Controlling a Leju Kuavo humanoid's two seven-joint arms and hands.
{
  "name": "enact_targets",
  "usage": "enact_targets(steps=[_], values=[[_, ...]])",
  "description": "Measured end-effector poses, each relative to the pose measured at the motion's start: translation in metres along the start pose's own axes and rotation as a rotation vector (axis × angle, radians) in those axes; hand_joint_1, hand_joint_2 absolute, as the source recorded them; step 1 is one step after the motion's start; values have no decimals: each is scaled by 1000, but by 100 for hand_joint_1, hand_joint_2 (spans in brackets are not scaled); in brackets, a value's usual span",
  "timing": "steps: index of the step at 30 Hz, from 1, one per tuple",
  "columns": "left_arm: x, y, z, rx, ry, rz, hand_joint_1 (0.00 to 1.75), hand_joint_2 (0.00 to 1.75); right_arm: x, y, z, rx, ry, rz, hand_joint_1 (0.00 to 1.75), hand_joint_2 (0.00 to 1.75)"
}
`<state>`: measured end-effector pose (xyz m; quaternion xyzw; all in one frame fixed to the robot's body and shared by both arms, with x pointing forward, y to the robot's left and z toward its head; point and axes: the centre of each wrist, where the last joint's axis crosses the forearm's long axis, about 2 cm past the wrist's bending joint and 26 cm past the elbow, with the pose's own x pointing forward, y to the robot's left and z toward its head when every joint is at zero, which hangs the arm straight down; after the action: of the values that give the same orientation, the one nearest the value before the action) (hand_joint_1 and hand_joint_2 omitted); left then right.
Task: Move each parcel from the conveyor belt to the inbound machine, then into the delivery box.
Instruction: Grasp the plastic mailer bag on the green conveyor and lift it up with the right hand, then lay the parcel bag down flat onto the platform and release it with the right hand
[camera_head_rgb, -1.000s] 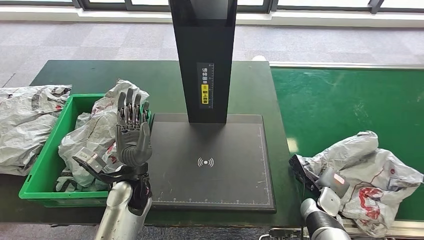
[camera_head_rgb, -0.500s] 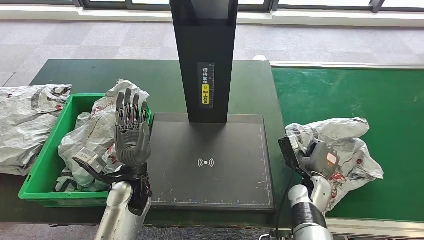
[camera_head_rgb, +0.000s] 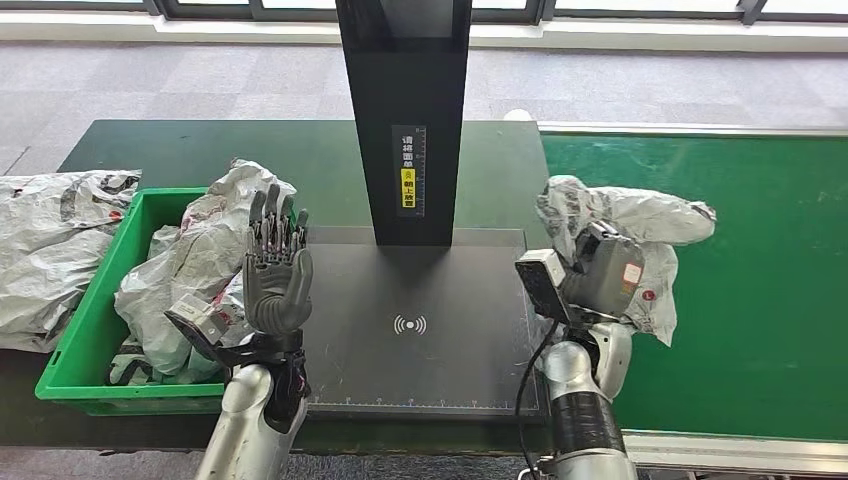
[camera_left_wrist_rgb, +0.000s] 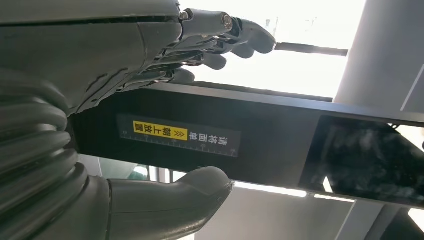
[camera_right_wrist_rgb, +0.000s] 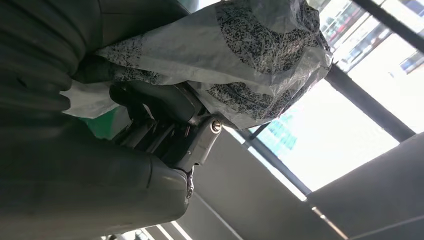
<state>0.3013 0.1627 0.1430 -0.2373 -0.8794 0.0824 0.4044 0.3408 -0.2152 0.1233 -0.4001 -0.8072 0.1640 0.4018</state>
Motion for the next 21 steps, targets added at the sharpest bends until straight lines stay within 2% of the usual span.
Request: enact_targets(steps=[5, 13, 21], values=[[-4, 0, 3, 1, 19, 4, 0, 175, 16, 20, 10, 70, -62, -33, 175, 175], [-7, 1, 5, 4, 35, 6, 0, 175, 20, 31, 19, 130, -70, -81, 175, 175], [-11, -4, 5, 8, 55, -63, 0, 175, 31, 53, 38, 293, -19, -371, 175, 175]])
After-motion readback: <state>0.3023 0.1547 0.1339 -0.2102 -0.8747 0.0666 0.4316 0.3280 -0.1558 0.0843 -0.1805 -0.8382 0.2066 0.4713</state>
